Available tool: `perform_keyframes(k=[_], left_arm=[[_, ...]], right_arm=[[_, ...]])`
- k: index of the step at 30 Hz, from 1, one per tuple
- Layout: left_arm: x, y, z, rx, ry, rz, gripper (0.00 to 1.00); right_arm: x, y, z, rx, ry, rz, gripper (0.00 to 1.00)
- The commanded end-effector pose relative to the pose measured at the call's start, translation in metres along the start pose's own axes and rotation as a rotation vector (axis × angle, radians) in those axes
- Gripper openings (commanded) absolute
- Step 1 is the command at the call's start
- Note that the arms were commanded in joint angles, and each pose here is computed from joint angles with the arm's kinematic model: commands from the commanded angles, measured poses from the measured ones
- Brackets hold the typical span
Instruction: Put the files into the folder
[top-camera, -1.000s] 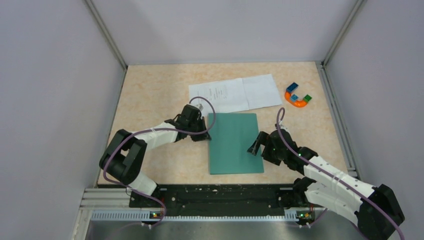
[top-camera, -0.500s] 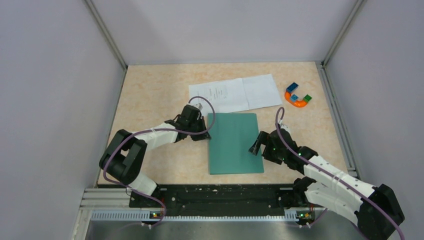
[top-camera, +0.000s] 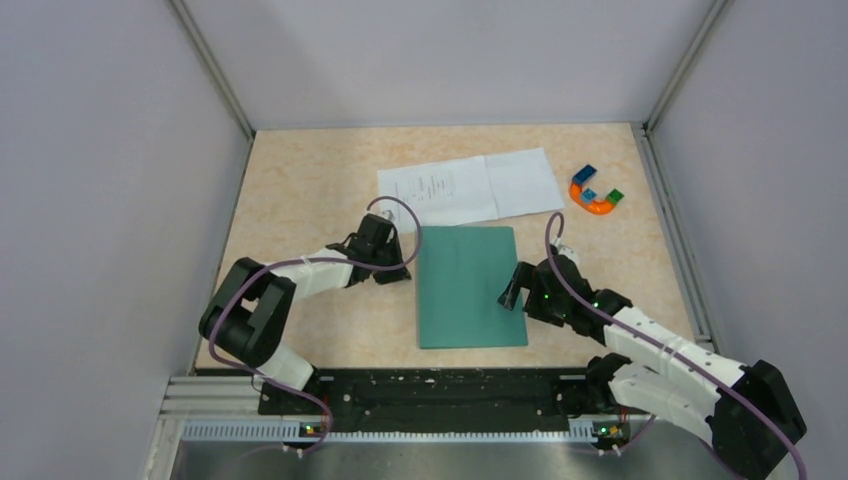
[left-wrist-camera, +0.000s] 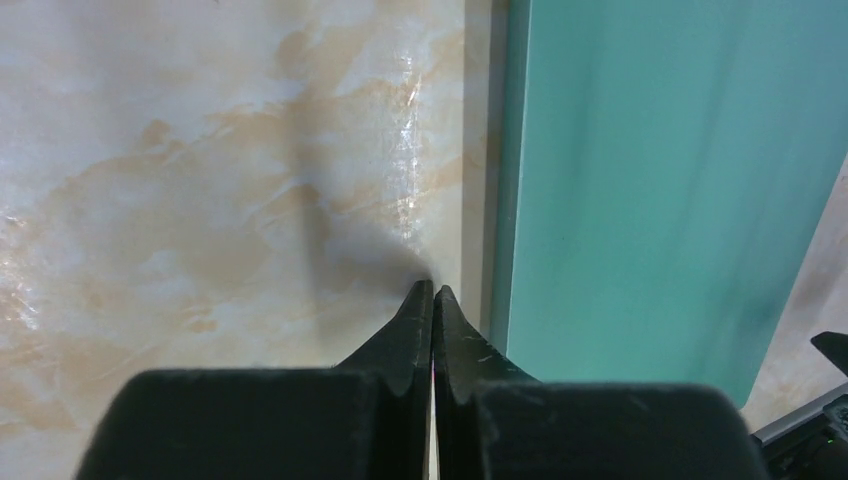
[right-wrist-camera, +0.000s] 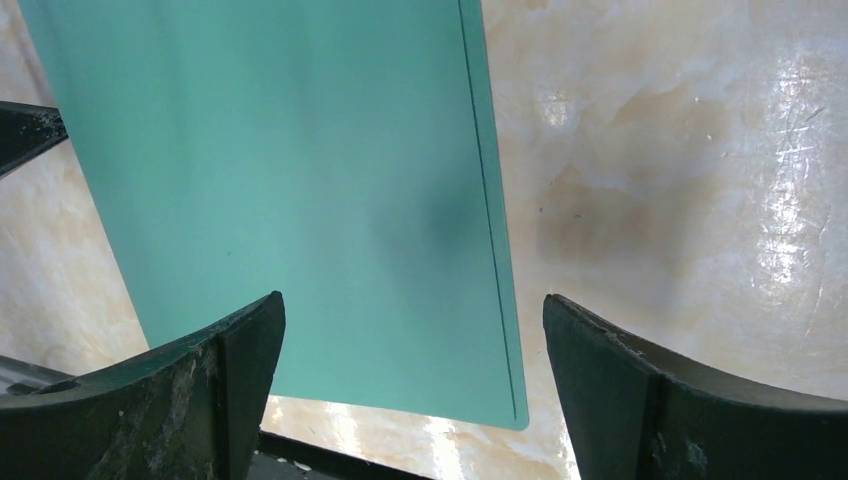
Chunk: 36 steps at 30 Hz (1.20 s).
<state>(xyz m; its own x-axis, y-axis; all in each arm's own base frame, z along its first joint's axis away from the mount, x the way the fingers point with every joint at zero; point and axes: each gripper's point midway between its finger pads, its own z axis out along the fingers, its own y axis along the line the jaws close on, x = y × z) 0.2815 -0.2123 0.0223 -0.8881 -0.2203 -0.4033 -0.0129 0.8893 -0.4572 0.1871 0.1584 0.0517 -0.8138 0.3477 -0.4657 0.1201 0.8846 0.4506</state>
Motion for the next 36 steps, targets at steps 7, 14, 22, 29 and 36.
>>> perform_keyframes(k=[7, 14, 22, 29, 36], left_arm=[[0.012, 0.013, -0.001, -0.049, 0.039, 0.028, 0.0], [-0.008, -0.029, -0.036, 0.082, -0.016, 0.071, 0.15], [-0.001, -0.041, -0.038, 0.057, -0.024, 0.132, 0.23], [0.004, -0.034, -0.026, 0.021, -0.013, 0.147, 0.18], [0.008, -0.033, -0.02, 0.033, -0.003, 0.151, 0.17]], right_arm=[[-0.042, 0.035, -0.017, -0.074, -0.122, -0.056, 0.99], [-0.041, 0.038, -0.012, -0.077, -0.107, -0.061, 0.99], [-0.039, 0.039, -0.01, -0.082, -0.101, -0.056, 0.99], [-0.039, 0.039, -0.01, -0.083, -0.1, -0.056, 0.99], [-0.038, 0.038, -0.009, -0.079, -0.097, -0.055, 0.99]])
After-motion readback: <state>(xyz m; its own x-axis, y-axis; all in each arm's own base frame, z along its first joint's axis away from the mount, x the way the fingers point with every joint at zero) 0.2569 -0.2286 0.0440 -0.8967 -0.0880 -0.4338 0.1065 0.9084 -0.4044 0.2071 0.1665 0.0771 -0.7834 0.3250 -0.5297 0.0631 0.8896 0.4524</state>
